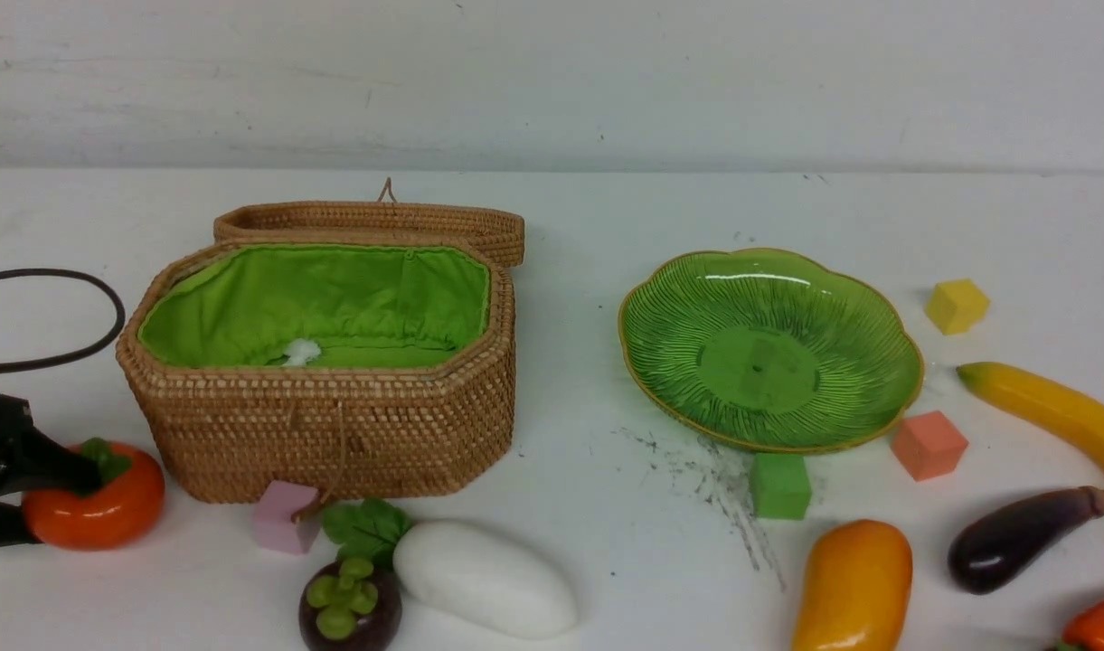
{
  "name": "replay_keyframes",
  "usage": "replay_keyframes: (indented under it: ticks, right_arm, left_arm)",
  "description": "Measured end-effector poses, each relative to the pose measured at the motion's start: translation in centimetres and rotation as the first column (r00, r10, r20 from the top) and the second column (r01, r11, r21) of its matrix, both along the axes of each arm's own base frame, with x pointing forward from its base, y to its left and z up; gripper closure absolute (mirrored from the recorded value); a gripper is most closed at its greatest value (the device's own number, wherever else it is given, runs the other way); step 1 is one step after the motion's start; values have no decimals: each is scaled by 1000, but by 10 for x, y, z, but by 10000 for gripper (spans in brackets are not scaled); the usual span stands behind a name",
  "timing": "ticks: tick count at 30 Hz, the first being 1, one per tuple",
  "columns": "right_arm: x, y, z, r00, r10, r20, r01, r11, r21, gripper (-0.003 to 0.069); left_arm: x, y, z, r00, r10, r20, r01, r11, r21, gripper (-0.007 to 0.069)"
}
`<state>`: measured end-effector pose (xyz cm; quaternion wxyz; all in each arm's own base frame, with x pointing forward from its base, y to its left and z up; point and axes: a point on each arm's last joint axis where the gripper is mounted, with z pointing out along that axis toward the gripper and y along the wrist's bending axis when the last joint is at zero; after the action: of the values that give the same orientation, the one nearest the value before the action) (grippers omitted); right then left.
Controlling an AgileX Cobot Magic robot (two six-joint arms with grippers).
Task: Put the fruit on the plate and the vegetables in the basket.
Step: Grab a tomato with your left arm and place it on the plate on the right.
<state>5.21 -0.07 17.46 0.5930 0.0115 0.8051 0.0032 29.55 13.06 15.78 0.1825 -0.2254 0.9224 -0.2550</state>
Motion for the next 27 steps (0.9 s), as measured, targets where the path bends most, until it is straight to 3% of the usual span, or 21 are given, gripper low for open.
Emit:
replay_keyframes:
  ticks: [8, 9, 16, 24, 27]
  right_arm:
    - [0, 0, 0, 1000, 0, 0, 0, 1000, 0, 416]
    - [0, 0, 0, 1000, 0, 0, 0, 1000, 0, 416]
    - [0, 0, 0, 1000, 0, 0, 0, 1000, 0, 416]
    - [0, 0, 0, 1000, 0, 0, 0, 1000, 0, 416]
    - [0, 0, 0, 1000, 0, 0, 0, 1000, 0, 416]
  left_arm:
    - [-3, -1, 5, 1000, -27, 5, 27, 1000, 16, 166]
    - [-6, -2, 11, 999, -46, 12, 46, 998, 44, 202]
    - [-20, -9, 37, 999, -43, 22, 41, 996, 82, 199]
    - [-84, -59, 54, 991, 42, 126, -59, 989, 138, 199]
    - [-100, -98, 62, 977, -75, 197, 45, 987, 155, 199]
